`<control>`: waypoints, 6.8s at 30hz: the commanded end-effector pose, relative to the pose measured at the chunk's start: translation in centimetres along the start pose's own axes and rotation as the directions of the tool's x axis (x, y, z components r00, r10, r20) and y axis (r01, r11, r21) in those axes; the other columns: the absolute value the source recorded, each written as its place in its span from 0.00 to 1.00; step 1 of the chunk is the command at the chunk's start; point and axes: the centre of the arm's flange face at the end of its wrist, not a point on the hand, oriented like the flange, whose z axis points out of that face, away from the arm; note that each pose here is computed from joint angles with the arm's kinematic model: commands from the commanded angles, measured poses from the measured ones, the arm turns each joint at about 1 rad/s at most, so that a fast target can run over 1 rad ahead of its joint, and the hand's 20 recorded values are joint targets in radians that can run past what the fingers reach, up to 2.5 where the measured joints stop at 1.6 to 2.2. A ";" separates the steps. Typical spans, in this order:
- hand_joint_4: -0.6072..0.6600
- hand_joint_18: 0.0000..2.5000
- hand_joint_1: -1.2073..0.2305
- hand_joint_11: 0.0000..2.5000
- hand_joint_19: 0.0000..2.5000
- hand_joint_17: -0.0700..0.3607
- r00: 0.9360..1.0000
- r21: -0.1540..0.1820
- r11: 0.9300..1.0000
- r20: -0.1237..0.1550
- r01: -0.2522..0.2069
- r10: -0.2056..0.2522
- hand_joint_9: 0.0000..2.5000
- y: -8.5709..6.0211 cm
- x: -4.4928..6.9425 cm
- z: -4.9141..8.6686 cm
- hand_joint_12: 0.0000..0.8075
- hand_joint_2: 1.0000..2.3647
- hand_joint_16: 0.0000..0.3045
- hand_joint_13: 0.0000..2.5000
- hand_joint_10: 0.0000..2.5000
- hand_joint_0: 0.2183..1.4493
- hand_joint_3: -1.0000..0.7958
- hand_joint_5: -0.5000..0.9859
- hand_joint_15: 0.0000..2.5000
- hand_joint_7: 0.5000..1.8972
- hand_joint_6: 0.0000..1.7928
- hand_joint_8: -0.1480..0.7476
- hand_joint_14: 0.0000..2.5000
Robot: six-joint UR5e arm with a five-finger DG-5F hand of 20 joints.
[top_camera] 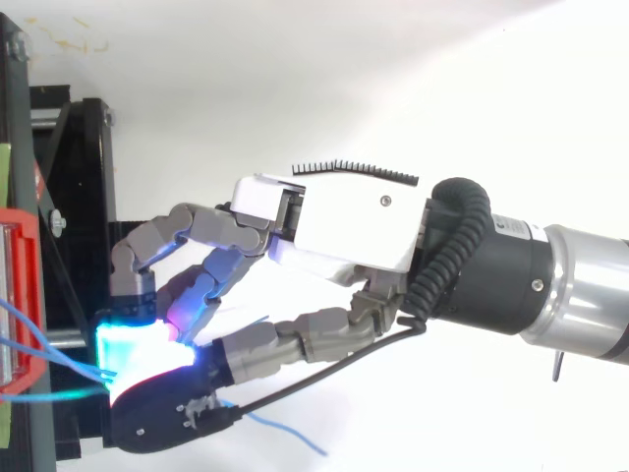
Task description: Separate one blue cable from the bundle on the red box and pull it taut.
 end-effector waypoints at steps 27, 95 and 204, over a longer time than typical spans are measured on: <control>0.60 0.38 0.50 0.23 0.15 0.50 1.000 0.001 1.000 0.000 -0.004 0.004 0.47 -0.1 0.0 0.0 0.62 0.13 0.21 0.38 0.01 0.25 0.48 0.24 0.15 0.45 0.49 0.64 0.00; 0.51 0.31 0.22 0.25 0.15 0.38 1.000 -0.004 1.000 0.005 -0.008 0.008 0.38 0.1 -0.1 0.0 0.48 0.02 0.14 0.33 0.01 0.39 0.51 0.20 0.15 0.34 0.49 0.50 0.01; 0.54 0.40 0.24 0.34 0.17 0.39 1.000 0.143 0.990 -0.025 0.005 -0.001 0.55 -1.1 0.1 -1.7 0.54 0.02 0.14 0.45 0.01 0.31 0.54 0.29 0.22 0.61 0.50 0.63 0.01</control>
